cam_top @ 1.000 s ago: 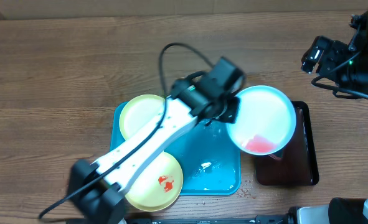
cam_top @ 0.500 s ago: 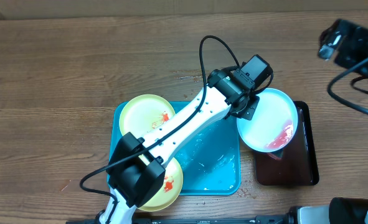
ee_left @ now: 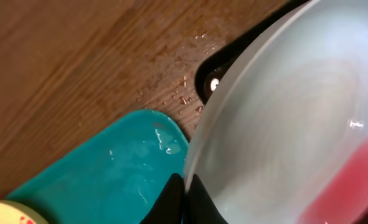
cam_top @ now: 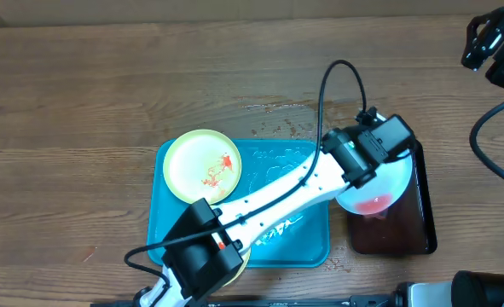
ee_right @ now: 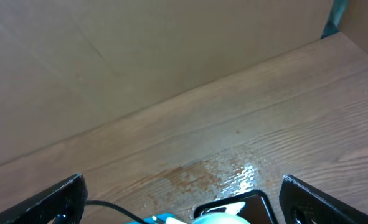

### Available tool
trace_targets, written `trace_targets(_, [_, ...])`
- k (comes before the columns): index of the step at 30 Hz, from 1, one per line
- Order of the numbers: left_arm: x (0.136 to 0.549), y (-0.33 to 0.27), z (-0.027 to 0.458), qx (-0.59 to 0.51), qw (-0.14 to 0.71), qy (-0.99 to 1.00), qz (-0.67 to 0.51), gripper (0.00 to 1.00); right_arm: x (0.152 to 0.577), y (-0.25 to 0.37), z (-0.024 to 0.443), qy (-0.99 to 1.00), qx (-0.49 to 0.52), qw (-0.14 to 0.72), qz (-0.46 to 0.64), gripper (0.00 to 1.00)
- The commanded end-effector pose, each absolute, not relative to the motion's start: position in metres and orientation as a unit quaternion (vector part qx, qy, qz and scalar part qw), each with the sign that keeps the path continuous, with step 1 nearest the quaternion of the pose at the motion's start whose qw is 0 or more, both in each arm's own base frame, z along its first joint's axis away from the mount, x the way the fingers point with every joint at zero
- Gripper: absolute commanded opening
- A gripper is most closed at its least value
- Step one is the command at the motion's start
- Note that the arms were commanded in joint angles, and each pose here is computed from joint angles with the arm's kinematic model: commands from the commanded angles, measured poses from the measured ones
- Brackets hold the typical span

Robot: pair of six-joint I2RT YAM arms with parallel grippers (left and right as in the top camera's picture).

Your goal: Clean dirty plates on tray and stack at the side

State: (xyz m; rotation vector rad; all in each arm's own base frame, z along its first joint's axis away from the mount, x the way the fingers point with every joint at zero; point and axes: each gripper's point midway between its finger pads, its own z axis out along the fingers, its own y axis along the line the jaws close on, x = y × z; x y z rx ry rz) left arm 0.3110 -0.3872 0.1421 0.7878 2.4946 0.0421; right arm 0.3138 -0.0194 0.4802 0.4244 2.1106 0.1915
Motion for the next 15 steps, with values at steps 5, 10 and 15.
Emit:
trace_targets(5, [0.336,-0.373,0.170,0.271,0.339,0.895,0.101,0.04,0.307,-0.019,0.493,0.851,0.169,0.491,0.082,1.00])
trace_targets(10, [0.337,-0.376,0.187,0.277,0.384,0.869,0.144,0.04,0.307,-0.019,0.493,0.850,0.171,0.491,0.083,1.00])
trace_targets(15, [0.337,-0.385,0.211,0.286,0.440,0.830,0.187,0.04,0.307,-0.019,0.493,0.851,0.170,0.490,0.084,1.00])
